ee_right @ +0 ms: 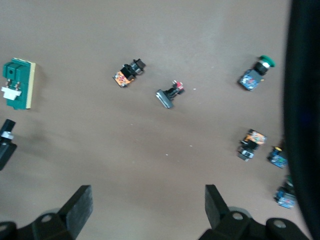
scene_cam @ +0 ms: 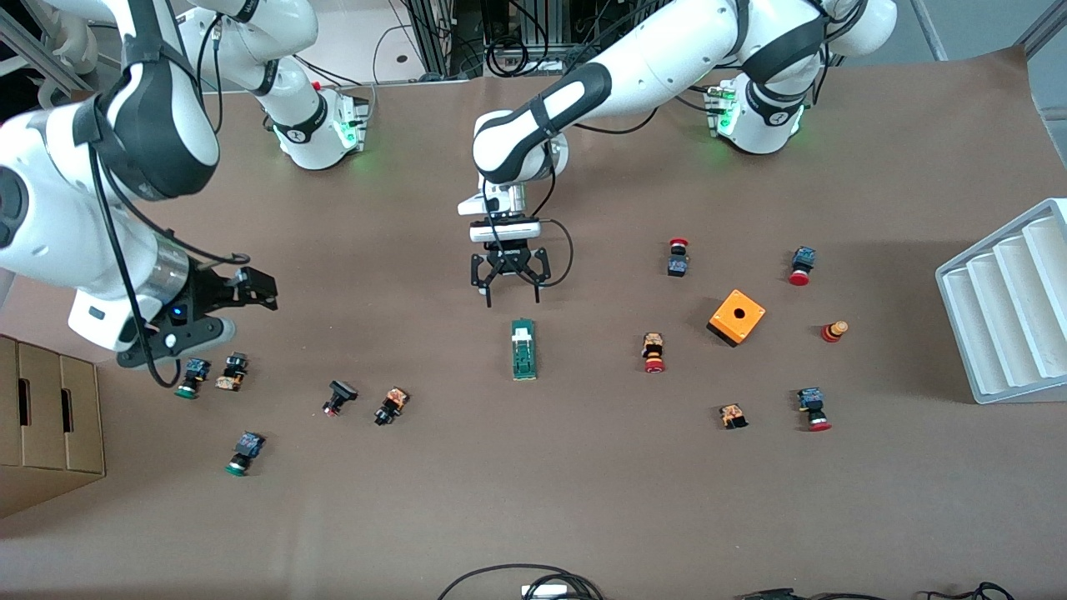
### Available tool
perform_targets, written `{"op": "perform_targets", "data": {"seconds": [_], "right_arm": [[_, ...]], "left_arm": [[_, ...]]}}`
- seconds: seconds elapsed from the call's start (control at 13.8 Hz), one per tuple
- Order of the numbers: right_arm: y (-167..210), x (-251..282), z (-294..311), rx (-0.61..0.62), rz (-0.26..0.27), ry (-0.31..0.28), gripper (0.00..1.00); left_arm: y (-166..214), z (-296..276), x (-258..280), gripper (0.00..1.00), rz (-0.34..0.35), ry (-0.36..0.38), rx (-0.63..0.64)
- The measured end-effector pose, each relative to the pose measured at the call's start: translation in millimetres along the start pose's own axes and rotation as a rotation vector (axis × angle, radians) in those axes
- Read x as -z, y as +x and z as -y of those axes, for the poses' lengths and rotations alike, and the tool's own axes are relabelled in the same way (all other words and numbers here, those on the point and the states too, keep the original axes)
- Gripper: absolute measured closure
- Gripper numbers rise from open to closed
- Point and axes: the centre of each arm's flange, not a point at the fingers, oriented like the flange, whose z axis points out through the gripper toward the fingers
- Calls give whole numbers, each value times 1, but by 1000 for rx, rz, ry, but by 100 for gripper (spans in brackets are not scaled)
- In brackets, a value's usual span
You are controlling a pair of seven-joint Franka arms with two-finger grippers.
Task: Close load switch with both arms
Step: 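Grip the switch base with the right gripper while the left gripper hovers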
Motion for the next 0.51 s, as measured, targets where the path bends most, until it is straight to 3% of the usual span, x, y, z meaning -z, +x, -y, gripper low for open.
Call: {"op": "perform_targets", "data": {"seconds": [0.15,0.51], "right_arm": [[11,-15,1,-106,9,26,0],[48,-30,52,-373,7,22,0]], "left_arm": [[-4,5,-8,0,-75,35,-8],[-12,4,-5,0,-162,40,-2]]}}
